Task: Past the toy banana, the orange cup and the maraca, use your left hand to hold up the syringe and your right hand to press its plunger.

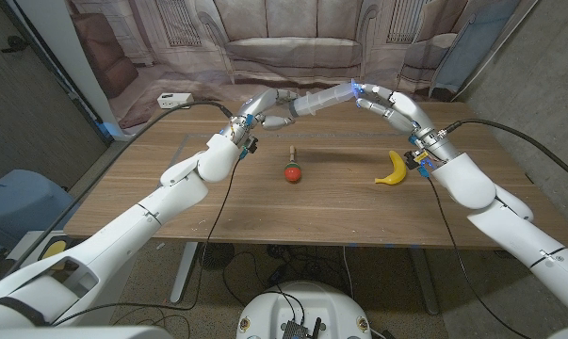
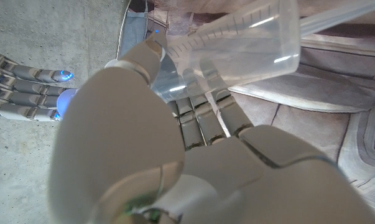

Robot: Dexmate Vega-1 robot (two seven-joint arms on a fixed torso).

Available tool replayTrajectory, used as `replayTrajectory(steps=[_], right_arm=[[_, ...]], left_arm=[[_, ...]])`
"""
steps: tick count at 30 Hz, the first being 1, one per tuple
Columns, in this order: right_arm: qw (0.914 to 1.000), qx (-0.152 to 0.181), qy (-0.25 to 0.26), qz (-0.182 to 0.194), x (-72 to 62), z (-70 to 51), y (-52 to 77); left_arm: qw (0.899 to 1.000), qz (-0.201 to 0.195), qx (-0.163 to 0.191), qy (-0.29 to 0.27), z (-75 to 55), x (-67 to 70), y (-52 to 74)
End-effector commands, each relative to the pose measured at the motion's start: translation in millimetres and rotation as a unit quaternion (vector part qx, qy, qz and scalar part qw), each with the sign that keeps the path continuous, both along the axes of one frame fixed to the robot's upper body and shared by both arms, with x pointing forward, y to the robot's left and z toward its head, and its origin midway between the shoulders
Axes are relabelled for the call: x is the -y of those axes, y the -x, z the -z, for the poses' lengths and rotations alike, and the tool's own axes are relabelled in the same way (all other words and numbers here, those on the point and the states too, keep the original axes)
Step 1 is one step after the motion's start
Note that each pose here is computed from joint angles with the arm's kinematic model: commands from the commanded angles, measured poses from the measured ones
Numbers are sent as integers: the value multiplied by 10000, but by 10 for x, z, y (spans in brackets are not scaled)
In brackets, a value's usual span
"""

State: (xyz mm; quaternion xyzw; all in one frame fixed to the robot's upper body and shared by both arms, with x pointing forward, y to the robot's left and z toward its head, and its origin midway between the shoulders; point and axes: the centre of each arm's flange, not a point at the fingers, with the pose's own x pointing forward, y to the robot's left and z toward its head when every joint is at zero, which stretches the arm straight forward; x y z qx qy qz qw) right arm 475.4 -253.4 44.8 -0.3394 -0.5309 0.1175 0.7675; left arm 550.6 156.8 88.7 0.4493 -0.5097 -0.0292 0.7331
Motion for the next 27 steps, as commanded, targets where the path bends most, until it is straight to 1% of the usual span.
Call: replayTrajectory(steps=[1, 9, 22, 27], right_arm=[[9999, -77, 77, -49, -45, 9, -23], [9999, -110, 117, -50, -61, 1, -35], [9996, -253, 150, -24, -85, 16, -60], [9994, -313, 165, -37, -94, 17, -90]], left_arm=[[10000, 27, -18, -49, -7, 9, 1], [10000, 53, -11, -64, -25, 18, -9], [9999, 99, -24, -59, -42, 33, -47], [9999, 77, -25, -61, -45, 26, -55]])
